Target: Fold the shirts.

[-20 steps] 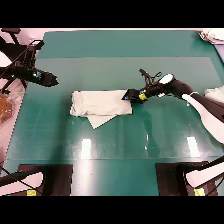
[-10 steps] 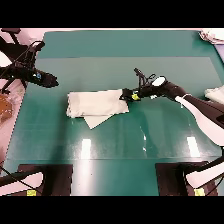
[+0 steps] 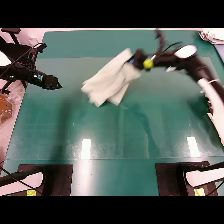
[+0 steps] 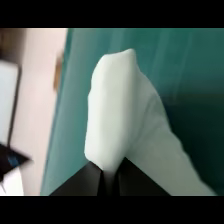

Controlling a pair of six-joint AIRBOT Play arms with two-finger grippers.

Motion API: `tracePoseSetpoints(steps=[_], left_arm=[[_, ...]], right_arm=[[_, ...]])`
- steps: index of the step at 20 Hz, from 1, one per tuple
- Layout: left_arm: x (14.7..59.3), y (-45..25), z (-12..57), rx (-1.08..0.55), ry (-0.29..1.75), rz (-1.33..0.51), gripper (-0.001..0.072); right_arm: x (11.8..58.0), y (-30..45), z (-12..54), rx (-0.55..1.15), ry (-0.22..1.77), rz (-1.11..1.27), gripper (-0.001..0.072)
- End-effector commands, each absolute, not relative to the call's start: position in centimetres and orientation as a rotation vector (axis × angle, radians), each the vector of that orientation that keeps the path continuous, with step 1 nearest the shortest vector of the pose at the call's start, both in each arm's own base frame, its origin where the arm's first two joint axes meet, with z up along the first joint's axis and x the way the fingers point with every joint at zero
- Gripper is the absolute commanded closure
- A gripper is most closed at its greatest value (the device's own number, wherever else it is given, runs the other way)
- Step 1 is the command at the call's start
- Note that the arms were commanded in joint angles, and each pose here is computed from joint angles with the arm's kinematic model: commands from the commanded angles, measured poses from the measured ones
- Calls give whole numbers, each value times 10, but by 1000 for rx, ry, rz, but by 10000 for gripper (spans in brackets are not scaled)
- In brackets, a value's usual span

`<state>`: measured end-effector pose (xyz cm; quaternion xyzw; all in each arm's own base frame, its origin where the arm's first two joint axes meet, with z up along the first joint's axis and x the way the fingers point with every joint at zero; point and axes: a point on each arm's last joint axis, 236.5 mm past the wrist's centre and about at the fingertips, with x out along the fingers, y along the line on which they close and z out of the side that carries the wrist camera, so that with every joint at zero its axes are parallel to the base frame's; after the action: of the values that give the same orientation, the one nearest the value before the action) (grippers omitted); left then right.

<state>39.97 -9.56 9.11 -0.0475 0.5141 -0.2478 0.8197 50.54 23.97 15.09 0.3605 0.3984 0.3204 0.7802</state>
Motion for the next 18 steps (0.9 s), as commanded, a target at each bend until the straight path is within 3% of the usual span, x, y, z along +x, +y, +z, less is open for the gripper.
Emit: tracePoseSetpoints(steps=[1, 6, 11, 14, 18], left_arm=[[383, -122, 101, -204, 1129, -632, 680], [359, -135, 104, -301, 1227, -672, 680], [341, -137, 103, -332, 1313, -683, 680], [335, -137, 103, -339, 1339, -689, 680], [331, -142, 103, -346, 1358, -694, 680]], right_arm=[[541, 142, 245, 914, 656, 574, 694], [552, -47, 308, 1078, 419, 263, 695], [504, -229, 307, 1178, 268, -192, 695], [464, -294, 287, 1258, 251, -377, 695], [445, -321, 284, 1291, 218, -430, 696]])
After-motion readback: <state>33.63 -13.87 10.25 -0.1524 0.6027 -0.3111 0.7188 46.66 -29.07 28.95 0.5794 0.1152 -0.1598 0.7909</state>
